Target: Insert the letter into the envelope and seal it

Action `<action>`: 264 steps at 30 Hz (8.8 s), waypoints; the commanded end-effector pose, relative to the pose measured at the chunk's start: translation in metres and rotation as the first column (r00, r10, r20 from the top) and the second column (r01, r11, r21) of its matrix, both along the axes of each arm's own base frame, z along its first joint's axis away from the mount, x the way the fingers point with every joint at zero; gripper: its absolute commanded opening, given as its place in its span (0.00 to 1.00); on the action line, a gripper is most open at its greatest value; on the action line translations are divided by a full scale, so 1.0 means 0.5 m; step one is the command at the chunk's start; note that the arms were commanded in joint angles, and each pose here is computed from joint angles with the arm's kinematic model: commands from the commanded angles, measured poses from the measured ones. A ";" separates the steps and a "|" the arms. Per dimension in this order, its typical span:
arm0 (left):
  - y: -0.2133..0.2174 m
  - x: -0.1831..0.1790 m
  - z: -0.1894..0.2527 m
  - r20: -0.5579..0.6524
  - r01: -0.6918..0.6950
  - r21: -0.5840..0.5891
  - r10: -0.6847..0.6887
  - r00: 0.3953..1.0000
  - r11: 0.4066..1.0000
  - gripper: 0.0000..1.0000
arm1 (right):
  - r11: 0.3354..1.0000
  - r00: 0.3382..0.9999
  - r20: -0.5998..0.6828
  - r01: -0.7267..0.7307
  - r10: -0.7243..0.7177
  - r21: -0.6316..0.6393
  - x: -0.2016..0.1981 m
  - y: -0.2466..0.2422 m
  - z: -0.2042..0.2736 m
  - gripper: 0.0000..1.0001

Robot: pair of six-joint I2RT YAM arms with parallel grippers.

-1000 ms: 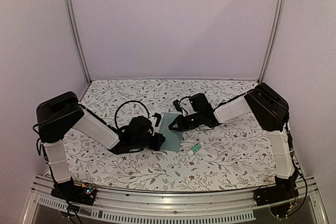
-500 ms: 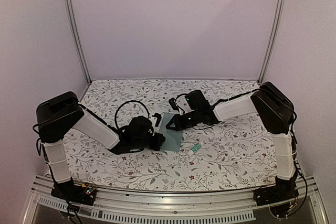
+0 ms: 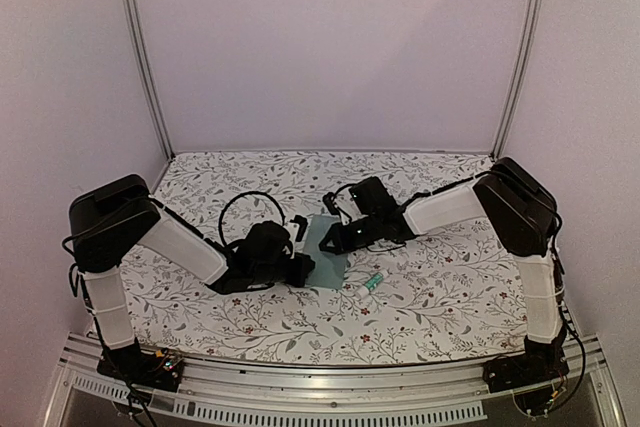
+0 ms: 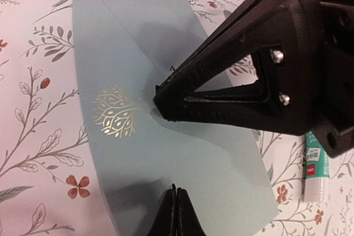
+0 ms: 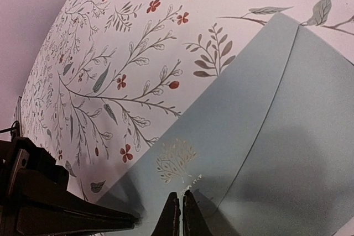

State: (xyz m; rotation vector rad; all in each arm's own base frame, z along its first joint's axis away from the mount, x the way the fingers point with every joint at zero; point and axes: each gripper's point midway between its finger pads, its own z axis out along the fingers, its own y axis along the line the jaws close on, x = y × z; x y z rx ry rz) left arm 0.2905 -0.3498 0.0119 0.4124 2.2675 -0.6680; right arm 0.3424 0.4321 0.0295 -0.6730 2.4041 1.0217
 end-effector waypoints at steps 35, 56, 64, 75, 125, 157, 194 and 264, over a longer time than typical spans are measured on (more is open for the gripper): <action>0.017 -0.025 -0.038 -0.041 0.016 0.090 -0.012 0.999 0.996 0.00 | 0.972 0.987 -0.046 0.141 -0.152 -0.185 0.021 -0.144 -0.142 0.04; -0.033 0.007 0.087 0.047 0.059 0.049 -0.061 0.997 0.997 0.00 | 0.983 0.980 0.108 0.174 -0.167 -0.065 0.078 -0.114 0.103 0.05; -0.048 0.037 0.157 0.113 0.047 0.053 -0.053 0.992 0.997 0.00 | 0.988 0.979 0.141 0.152 -0.150 -0.002 0.073 -0.104 0.172 0.05; 0.043 0.081 0.155 0.104 -0.045 0.037 0.041 0.994 0.998 0.00 | 0.997 0.990 0.119 0.075 -0.078 0.033 0.056 -0.042 0.167 0.07; 0.016 0.102 -0.027 -0.067 0.009 -0.044 -0.012 0.998 0.999 0.00 | 1.000 0.999 -0.047 0.026 -0.025 0.015 0.020 0.009 -0.028 0.06; 0.038 0.114 -0.037 -0.130 -0.010 -0.141 -0.009 0.991 0.990 0.00 | 0.998 1.000 0.024 -0.011 0.009 0.064 0.022 0.031 0.075 0.07; 0.025 0.101 -0.018 -0.138 0.008 -0.209 -0.038 0.990 0.978 0.00 | 0.997 0.994 -0.103 0.032 -0.039 -0.064 -0.012 0.007 -0.130 0.06; 0.100 0.129 -0.062 -0.041 -0.121 0.105 0.125 0.991 0.987 0.00 | 0.983 0.994 -0.062 0.079 -0.090 -0.166 -0.004 -0.034 -0.134 0.05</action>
